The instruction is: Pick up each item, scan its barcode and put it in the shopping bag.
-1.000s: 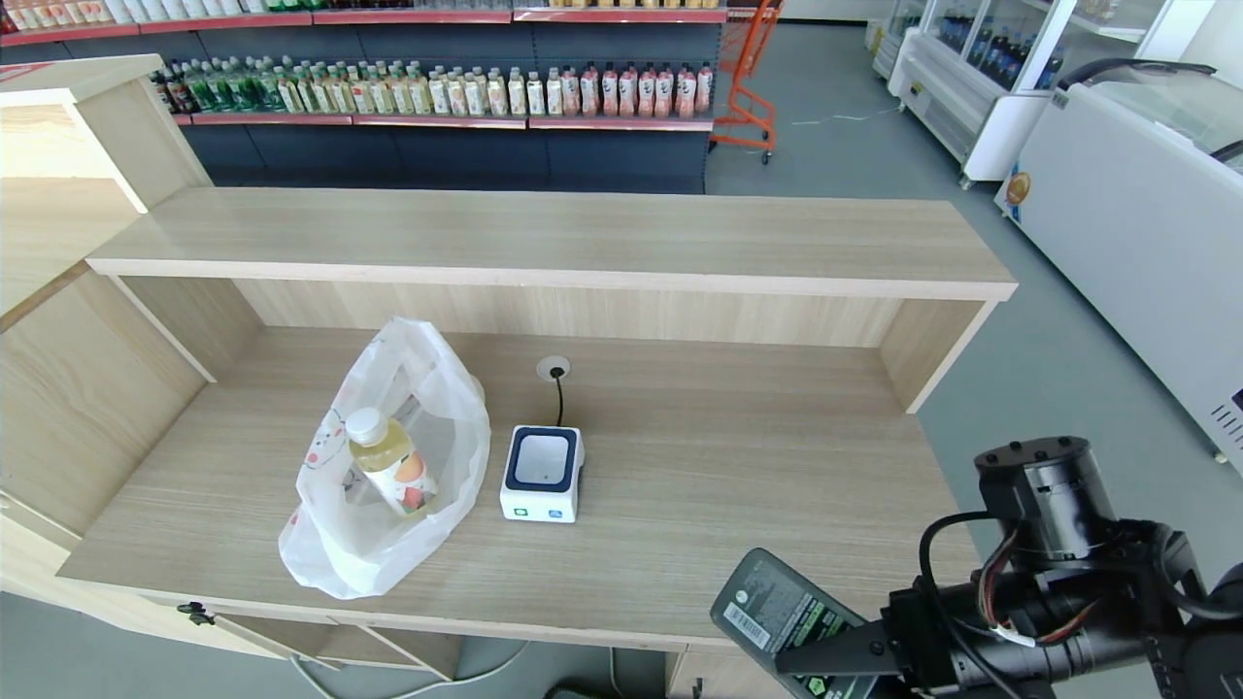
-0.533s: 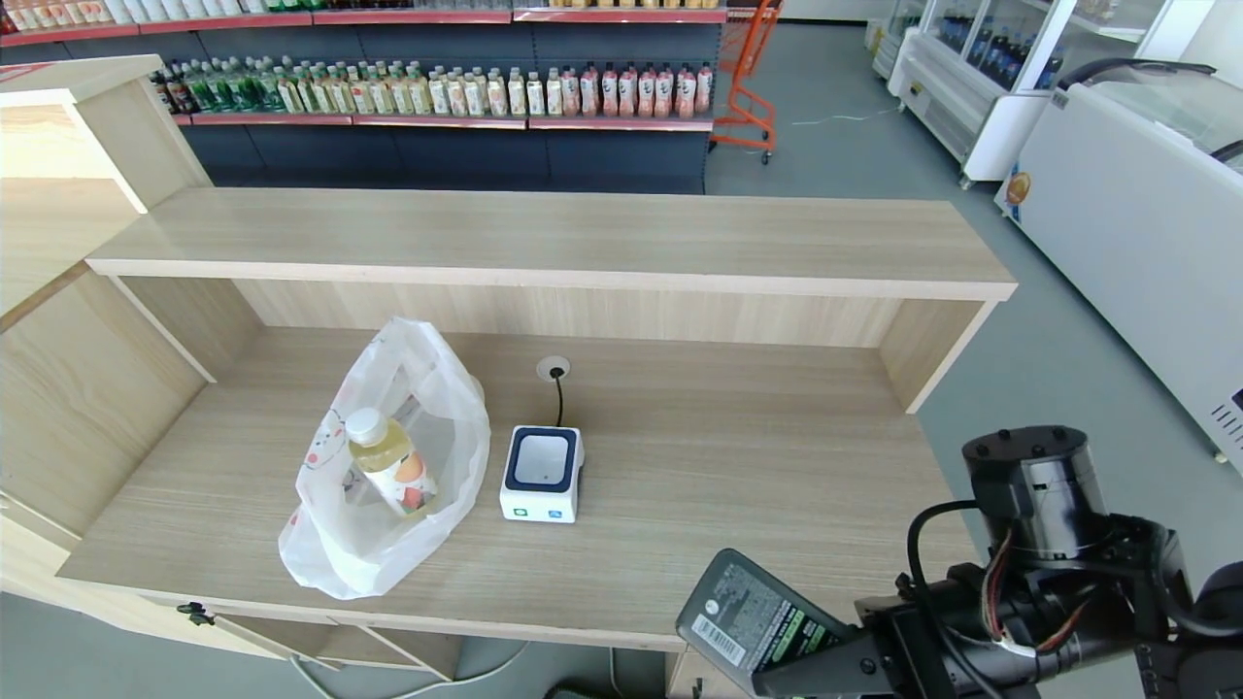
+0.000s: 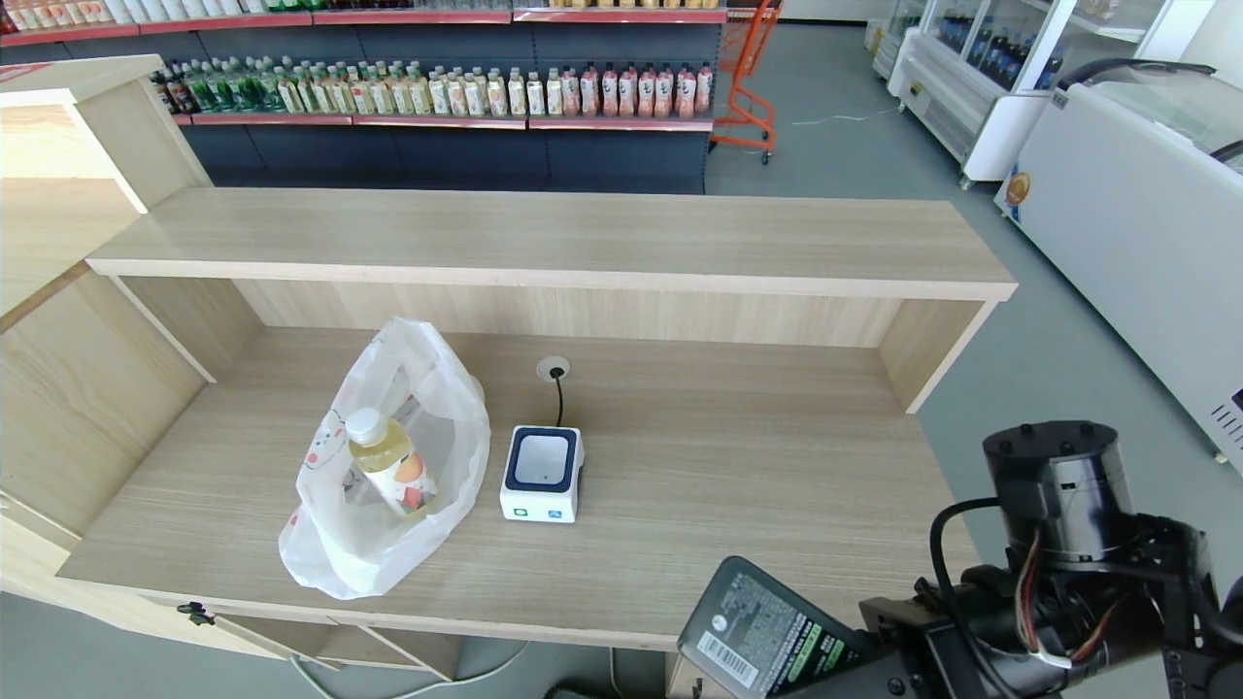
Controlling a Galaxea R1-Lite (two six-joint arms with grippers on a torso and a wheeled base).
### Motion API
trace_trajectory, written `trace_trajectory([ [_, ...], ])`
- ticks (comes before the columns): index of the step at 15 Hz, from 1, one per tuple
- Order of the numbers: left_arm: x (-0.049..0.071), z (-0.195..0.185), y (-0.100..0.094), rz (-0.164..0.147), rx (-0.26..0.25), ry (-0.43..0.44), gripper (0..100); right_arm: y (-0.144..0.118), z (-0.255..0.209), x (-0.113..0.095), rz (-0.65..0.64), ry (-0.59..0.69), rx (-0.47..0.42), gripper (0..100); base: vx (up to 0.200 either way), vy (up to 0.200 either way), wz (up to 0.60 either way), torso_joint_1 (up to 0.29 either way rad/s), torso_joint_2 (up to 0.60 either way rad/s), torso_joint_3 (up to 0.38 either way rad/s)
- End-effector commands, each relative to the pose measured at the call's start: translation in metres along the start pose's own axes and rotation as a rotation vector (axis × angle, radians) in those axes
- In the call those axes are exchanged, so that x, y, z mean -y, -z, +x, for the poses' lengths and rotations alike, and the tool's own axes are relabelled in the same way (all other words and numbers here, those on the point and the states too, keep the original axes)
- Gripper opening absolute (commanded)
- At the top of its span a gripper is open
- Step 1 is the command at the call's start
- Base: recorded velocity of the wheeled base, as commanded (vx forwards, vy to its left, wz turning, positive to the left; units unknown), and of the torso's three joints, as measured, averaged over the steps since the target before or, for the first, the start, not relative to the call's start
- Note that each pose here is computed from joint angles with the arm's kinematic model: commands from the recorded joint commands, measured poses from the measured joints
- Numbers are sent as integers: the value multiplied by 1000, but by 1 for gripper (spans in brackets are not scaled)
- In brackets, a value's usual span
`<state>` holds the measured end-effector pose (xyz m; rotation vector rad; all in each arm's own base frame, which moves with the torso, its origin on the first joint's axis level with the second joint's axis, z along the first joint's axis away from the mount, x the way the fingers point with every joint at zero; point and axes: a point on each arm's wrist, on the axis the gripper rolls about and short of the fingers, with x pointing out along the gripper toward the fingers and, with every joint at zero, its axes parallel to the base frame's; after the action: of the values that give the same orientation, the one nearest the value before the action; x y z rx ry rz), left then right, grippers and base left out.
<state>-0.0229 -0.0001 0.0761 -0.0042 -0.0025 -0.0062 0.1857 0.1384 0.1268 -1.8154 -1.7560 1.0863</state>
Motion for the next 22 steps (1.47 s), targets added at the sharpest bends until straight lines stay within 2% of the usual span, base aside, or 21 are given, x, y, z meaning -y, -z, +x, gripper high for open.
trace_trajectory([
  [1, 0, 0, 0, 0, 1, 0, 100, 0, -2, 4, -14, 3, -6, 0, 0, 0, 0, 0, 0, 0],
  [14, 0, 0, 0, 0, 1, 0, 100, -1, -4, 5, -23, 41, 6, 0, 0, 0, 0, 0, 0, 0],
  [15, 0, 0, 0, 0, 1, 0, 100, 7, -8, 8, 63, 35, -13, 0, 0, 0, 0, 0, 0, 0],
  [16, 0, 0, 0, 0, 1, 0, 100, 14, -15, 14, 215, 31, -50, 0, 0, 0, 0, 0, 0, 0],
  [17, 0, 0, 0, 0, 1, 0, 100, 20, -36, 18, 430, -11, -156, 0, 0, 0, 0, 0, 0, 0],
  [18, 0, 0, 0, 0, 1, 0, 100, 19, -51, 22, 570, -44, -249, 0, 0, 0, 0, 0, 0, 0],
  [19, 0, 0, 0, 0, 1, 0, 100, 16, -76, 32, 796, -57, -428, 0, 0, 0, 0, 0, 0, 0],
  [20, 0, 0, 0, 0, 1, 0, 100, 9, -97, 32, 965, -59, -561, 0, 0, 0, 0, 0, 0, 0],
  [22, 0, 0, 0, 0, 1, 0, 100, -4, -112, 40, 1361, 25, -662, 0, 0, 0, 0, 0, 0, 0],
])
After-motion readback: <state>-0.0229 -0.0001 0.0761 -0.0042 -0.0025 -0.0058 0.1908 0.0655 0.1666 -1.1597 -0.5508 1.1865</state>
